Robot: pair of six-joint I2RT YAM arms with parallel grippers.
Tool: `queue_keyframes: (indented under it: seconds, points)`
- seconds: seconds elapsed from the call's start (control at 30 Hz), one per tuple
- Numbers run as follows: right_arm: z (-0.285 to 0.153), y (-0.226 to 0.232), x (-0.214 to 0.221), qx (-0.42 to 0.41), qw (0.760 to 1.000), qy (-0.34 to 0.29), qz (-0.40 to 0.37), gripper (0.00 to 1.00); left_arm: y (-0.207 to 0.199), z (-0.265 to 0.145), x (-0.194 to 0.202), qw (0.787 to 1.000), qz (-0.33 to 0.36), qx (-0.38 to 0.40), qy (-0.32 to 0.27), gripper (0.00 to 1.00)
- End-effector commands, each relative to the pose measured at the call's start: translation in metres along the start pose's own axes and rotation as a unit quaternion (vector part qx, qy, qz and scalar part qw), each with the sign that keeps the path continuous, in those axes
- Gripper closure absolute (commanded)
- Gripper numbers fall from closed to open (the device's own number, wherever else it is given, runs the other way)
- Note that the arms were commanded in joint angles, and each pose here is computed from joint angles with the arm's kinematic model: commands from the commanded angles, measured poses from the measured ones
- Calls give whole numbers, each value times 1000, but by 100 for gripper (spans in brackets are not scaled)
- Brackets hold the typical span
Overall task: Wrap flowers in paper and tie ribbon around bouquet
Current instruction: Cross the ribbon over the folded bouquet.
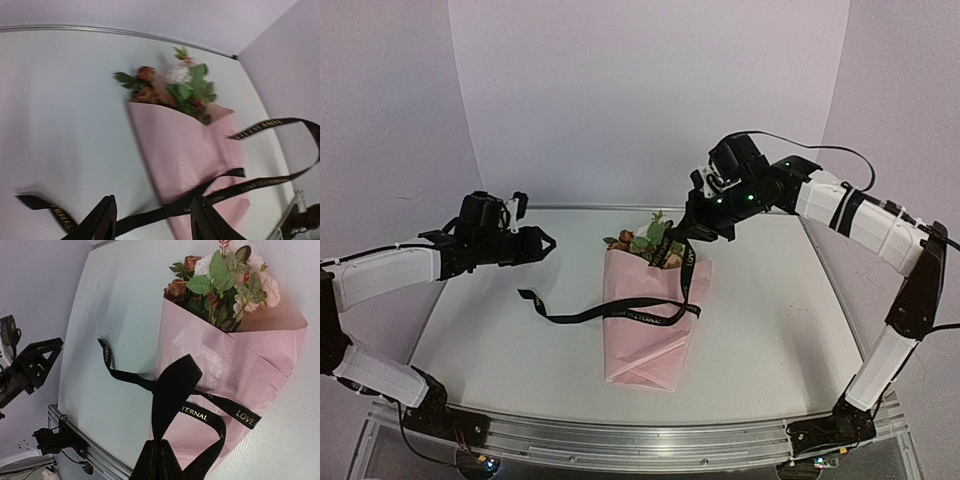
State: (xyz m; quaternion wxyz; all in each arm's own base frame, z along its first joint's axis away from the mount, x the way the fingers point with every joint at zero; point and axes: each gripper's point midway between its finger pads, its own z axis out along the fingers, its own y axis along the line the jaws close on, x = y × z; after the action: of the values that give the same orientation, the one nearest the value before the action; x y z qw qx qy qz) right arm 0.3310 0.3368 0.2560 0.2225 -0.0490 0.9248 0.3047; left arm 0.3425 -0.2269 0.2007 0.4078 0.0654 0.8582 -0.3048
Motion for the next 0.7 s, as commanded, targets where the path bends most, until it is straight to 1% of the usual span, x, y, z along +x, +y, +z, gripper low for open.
queue_keyframes:
  seconds: [0.0,0.07,0.13,0.17,0.23,0.37,0.47,0.53,0.6,0.67]
  points:
    - [6,22,4,-4,1000,5,23,100,-91,-13,-38,977,101,173,-71,36]
    - [13,35,8,-38,998,22,36,100,-106,-5,-39,971,112,207,-51,34]
    - [16,36,9,-43,998,25,46,100,-116,4,-38,965,110,235,-28,34]
    - [18,31,9,-33,998,23,49,100,-120,9,-35,963,104,249,-11,37]
    - [21,18,12,1,998,26,51,100,-118,17,-27,964,84,251,8,41]
    - [35,0,16,61,995,25,76,100,-108,10,-12,967,62,247,3,41]
    - [39,-13,21,126,989,10,76,100,-102,3,2,968,60,242,12,41]
    - [38,-19,25,156,985,-8,76,100,-101,-5,8,968,67,243,14,41]
    - [30,-29,26,192,979,-40,59,100,-97,-12,10,970,74,231,13,41]
    - [25,-36,25,211,974,-58,54,100,-94,-16,11,972,83,220,12,41]
